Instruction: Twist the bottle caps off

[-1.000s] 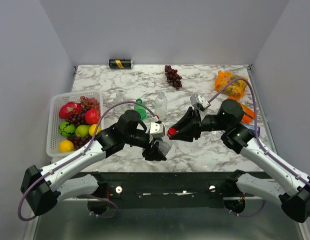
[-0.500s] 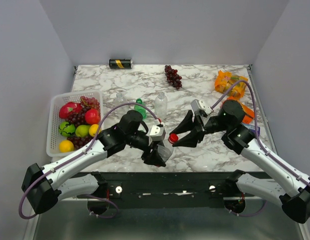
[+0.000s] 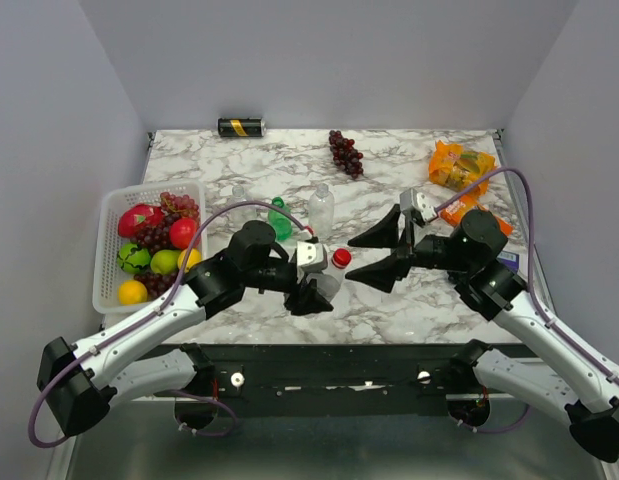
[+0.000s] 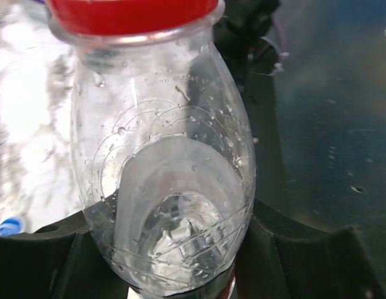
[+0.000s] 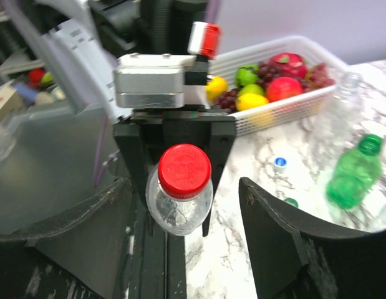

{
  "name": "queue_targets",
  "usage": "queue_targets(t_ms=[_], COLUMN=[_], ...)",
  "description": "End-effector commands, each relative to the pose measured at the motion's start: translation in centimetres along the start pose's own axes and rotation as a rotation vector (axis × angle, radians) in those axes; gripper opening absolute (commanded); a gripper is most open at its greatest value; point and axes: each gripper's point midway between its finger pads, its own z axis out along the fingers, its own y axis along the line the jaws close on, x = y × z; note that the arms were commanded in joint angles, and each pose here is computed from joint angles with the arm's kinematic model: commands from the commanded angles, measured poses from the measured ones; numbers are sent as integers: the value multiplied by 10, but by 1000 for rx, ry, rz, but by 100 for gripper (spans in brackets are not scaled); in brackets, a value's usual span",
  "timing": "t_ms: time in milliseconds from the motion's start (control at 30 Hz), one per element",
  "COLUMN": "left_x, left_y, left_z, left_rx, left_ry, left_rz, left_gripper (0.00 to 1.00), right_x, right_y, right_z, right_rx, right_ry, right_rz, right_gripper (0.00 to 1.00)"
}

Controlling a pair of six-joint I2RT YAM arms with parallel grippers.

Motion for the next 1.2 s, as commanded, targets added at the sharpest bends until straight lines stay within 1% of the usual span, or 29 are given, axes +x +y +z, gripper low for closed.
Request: queue_targets(t_ms=[0, 33, 67, 133, 167, 200, 300, 467, 567, 900, 1167], left_x=[-12, -12, -9, -8, -6, -4, -2, 0, 3, 8, 13], left_y=[49, 63, 69, 75, 81, 85, 91, 93, 95, 93, 93], left_z=[-14, -20, -21, -24, -28, -30, -34, -33, -32, -24, -20], left_rx=[-310, -396, -429, -465, -511, -534, -581, -586, -585, -551, -539], left_ry=[-18, -8, 7, 14, 18, 22, 31, 40, 52, 76, 93], left_rz=[31, 26, 13, 2, -2, -10, -19, -28, -36, -52, -61], left_gripper=[38, 38, 38, 38, 38, 38, 38, 38, 38, 37, 37], right_x=[0, -6, -7, -12, -9, -9, -4, -1, -1, 2, -1], right_y=[-25, -24, -27, -32, -37, -41, -49, -54, -58, -62, -68], right_z=[-5, -4, -2, 0, 3, 4, 10, 19, 22, 38, 41], right_rx=[181, 176, 188, 207, 230, 252, 269, 270, 286, 261, 278], right_ry=[-30, -52, -62, -89, -91, -97, -96, -95, -104, -78, -74], right_rz=[91, 98, 144, 179, 250, 283, 351, 375, 369, 365, 340], right_gripper=[78, 78, 78, 77, 77, 76, 72, 66, 65, 64, 63])
